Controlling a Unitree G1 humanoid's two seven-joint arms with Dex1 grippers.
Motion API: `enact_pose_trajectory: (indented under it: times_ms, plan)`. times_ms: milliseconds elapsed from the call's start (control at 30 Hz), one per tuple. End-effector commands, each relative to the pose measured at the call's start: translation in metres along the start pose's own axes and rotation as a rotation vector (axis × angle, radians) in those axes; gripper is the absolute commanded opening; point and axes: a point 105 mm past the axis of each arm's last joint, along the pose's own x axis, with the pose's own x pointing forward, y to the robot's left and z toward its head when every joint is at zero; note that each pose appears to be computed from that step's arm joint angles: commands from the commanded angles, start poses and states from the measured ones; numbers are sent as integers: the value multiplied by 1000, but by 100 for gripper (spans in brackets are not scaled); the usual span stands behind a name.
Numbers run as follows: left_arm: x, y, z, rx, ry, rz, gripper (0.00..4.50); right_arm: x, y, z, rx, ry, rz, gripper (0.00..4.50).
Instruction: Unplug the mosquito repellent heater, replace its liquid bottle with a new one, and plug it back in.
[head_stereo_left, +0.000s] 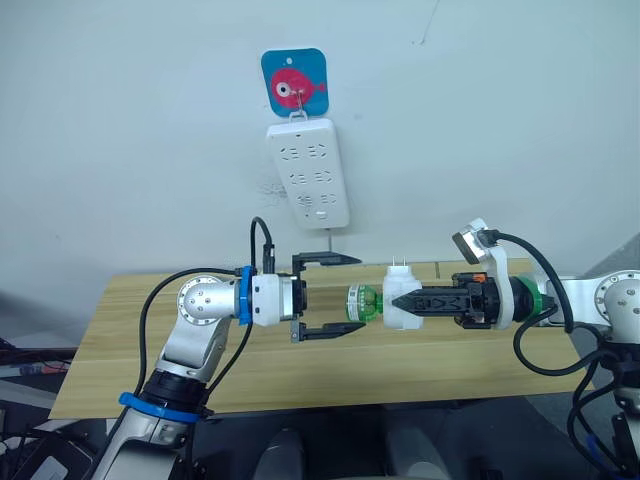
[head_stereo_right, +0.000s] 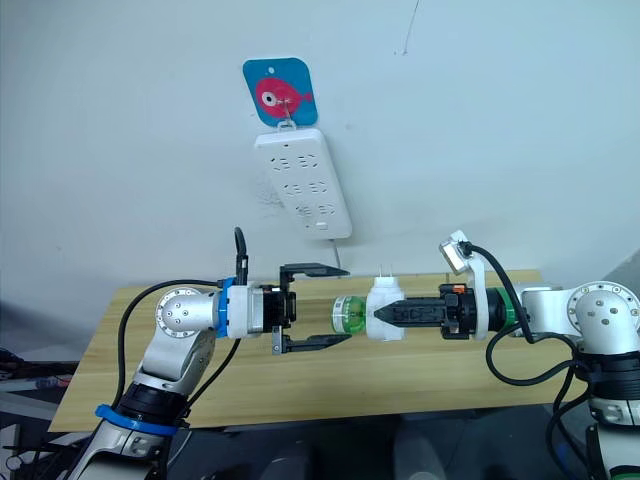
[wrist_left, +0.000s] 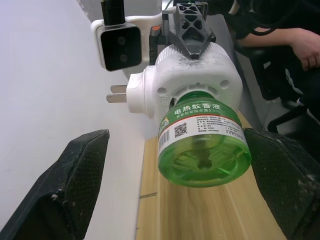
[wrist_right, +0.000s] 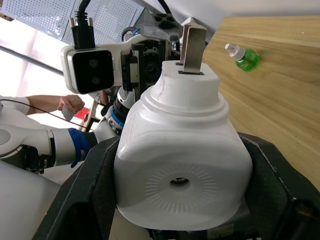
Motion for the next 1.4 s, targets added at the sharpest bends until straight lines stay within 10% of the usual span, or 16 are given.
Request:
enact_pose_trajectory:
  times_ms: [33,233,533,833,1133,1400]
  plan:
    - [2,1,1,-5,-4,-3,409,-2,10,7,-34,-17,29,301]
    - [3,2,2,-77,15,-39,231,-2,9,8,-35,-18,27,301]
    - [1,14,5,-686,92,-38,226,-3,7,7,-47,-4,8,301]
    - [-39,7,-2,-894,205,-147,226,-15,-7,-1,-48,30,-82,301]
    - [-53,-6,-7,-902,247,-123,226,-52,-65,-8,-32,36,-404,301]
    - [-47,-9,-25,-793,301,-13,226,-94,-167,-19,-342,251,-1053,301]
